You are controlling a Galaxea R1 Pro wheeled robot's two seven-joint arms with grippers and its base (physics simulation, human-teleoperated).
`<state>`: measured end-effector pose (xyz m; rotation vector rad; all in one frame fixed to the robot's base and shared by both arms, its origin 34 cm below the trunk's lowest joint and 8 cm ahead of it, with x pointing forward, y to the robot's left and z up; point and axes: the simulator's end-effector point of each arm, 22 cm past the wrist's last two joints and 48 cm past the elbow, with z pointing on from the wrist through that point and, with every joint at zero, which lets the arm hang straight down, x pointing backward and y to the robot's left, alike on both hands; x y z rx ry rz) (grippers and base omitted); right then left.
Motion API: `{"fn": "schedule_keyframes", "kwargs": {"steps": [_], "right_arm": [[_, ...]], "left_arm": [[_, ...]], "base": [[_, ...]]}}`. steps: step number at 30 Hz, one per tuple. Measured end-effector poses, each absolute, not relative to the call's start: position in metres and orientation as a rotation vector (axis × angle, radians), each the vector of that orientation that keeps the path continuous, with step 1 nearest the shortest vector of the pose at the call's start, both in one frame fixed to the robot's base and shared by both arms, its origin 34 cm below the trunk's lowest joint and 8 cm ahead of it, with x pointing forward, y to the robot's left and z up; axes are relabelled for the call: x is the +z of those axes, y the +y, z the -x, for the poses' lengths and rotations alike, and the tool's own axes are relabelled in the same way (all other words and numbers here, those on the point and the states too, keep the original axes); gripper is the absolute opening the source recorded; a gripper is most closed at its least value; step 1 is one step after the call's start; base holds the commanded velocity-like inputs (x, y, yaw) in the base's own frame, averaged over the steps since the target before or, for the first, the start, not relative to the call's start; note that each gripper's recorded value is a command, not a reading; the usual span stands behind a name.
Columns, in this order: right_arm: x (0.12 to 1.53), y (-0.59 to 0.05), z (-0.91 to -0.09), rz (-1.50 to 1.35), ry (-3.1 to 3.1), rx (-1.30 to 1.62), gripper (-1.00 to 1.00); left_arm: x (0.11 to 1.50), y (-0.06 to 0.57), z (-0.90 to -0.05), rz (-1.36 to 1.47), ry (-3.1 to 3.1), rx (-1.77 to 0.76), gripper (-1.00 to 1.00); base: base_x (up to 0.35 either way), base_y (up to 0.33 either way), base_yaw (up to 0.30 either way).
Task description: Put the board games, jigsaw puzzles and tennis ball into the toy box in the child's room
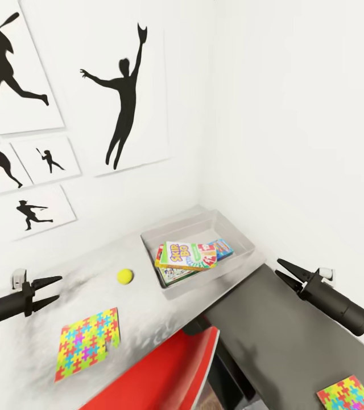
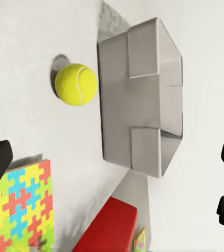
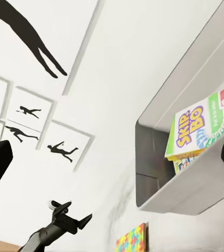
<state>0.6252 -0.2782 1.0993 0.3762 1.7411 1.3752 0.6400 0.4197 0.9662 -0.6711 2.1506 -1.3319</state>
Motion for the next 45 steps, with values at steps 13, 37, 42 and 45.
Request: {"fn": "schedule_keyframes", "kwargs": {"steps": [13,37,42,45], "right_arm": [[1.103,-0.279,-0.624,-0.372,1.738,1.375,1.0],[1.111,-0.279,-0.623,-0.359,1.723,1.37,1.0],[1.112,-0.279,-0.623,-0.357,1.721,1.37,1.0],[1.114,-0.279,-0.622,-0.355,1.718,1.371,1.0]], "left_arm": [[0.97,0.42,-0.64,0.666,2.145,-1.331,1.0],[0.979,0.421,-0.64,0.652,2.132,-1.332,1.0],[0.981,0.421,-0.64,0.65,2.13,-1.332,1.0],[0.982,0.421,-0.64,0.648,2.128,-1.332,1.0]], "base": [[-0.292,0.0,0.008],[-0.026,0.073,0.108],[-0.125,0.132,0.203],[-0.049,0.161,0.239]]}}
